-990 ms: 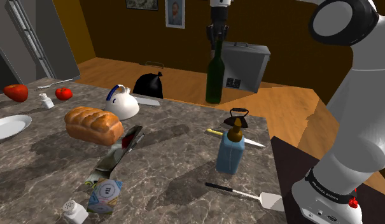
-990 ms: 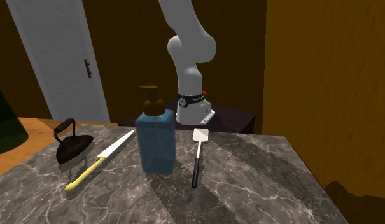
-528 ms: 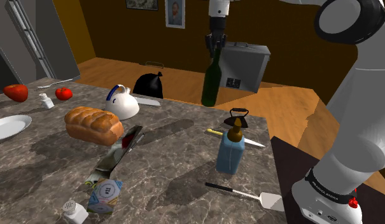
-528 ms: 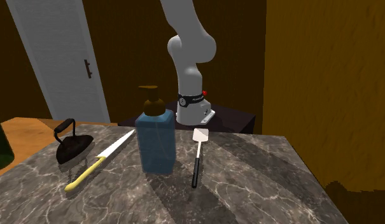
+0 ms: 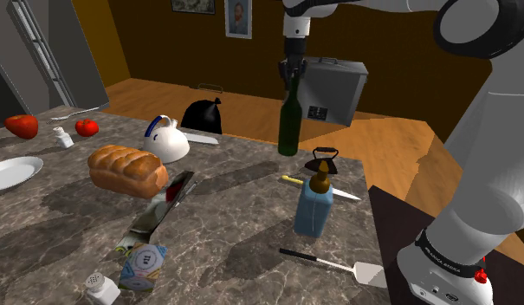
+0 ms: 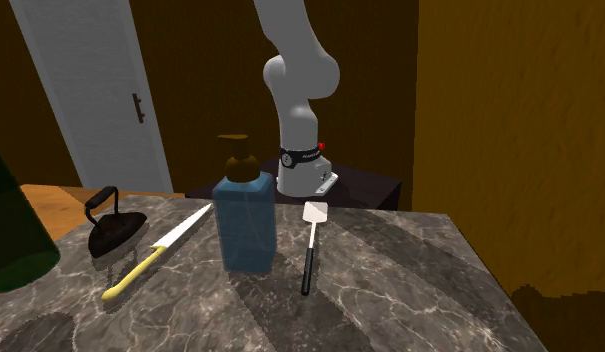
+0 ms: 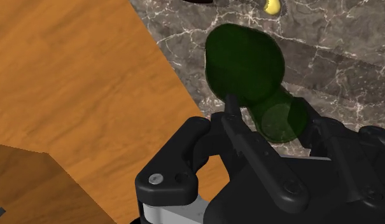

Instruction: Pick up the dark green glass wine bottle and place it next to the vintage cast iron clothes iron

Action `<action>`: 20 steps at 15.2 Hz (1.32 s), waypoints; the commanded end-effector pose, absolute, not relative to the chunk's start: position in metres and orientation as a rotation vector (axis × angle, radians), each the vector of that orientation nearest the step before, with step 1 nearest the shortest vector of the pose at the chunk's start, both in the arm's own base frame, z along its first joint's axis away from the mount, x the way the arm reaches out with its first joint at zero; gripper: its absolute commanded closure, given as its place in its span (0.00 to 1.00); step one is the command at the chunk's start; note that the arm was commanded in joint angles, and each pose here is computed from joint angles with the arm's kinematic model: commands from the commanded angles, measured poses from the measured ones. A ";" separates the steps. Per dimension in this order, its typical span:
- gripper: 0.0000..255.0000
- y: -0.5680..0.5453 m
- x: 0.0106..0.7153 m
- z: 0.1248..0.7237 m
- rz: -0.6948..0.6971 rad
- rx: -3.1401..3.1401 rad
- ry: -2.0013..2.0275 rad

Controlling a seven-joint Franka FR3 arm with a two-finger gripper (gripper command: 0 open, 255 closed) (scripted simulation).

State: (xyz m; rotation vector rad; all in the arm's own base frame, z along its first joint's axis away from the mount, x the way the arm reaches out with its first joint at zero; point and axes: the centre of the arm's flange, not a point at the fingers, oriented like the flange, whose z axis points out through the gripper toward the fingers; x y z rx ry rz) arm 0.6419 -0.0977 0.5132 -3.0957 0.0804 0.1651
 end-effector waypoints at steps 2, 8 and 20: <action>1.00 -0.097 0.642 0.497 0.164 -3.096 0.080; 1.00 -0.097 0.642 0.469 0.164 -3.096 0.080; 0.00 -0.097 0.642 0.469 0.164 -3.096 0.080</action>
